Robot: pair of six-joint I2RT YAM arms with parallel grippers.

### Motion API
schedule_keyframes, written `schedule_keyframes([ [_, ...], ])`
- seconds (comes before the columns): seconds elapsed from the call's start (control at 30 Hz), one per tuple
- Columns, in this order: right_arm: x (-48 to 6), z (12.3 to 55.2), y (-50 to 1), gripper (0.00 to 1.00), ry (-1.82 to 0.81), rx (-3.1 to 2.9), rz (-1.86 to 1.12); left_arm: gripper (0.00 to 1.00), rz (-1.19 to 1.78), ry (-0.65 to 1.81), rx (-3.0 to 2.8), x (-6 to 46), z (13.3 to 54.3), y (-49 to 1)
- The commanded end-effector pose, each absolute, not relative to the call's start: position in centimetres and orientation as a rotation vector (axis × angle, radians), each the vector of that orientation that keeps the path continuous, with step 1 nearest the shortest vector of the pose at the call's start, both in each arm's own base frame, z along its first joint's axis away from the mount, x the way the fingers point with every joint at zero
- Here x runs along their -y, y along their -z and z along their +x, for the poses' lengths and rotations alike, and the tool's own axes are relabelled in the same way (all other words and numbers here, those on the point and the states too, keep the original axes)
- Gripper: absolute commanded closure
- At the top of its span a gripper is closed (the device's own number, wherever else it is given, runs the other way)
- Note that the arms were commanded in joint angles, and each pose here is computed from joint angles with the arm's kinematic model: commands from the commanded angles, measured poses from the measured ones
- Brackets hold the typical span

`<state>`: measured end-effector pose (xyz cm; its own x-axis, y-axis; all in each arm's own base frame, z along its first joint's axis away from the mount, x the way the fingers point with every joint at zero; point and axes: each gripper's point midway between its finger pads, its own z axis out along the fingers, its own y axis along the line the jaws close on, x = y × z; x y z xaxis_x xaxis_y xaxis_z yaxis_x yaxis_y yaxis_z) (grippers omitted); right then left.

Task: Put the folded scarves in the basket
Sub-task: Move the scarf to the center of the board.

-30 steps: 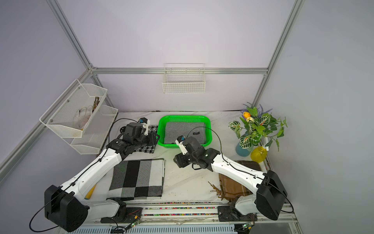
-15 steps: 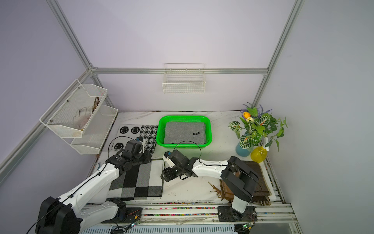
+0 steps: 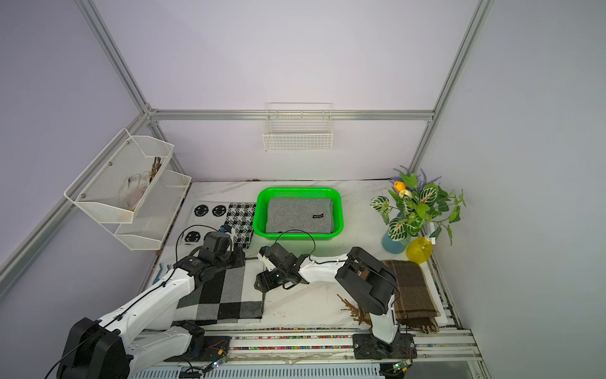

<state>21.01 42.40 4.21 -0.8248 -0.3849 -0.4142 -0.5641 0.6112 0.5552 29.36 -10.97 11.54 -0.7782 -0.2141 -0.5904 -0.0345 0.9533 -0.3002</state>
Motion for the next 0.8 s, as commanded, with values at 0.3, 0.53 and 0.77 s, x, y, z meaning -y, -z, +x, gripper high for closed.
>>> schedule_keyframes([
  [0.3, -43.4, 20.5, -2.0, 0.91, -1.014, -2.600, -0.775, 0.84, -0.154, 0.423, -2.379, 11.7, 30.1, -12.9],
  [0.53, -39.0, 23.9, -3.3, 1.00, -1.009, -2.574, -0.620, 0.84, -0.135, 0.484, -2.397, 12.7, 30.2, -12.3],
  [0.77, -32.0, 23.7, -3.4, 1.00, -0.968, -2.599, -0.505, 0.83, -0.108, 0.544, -2.407, 13.5, 29.8, -11.6],
])
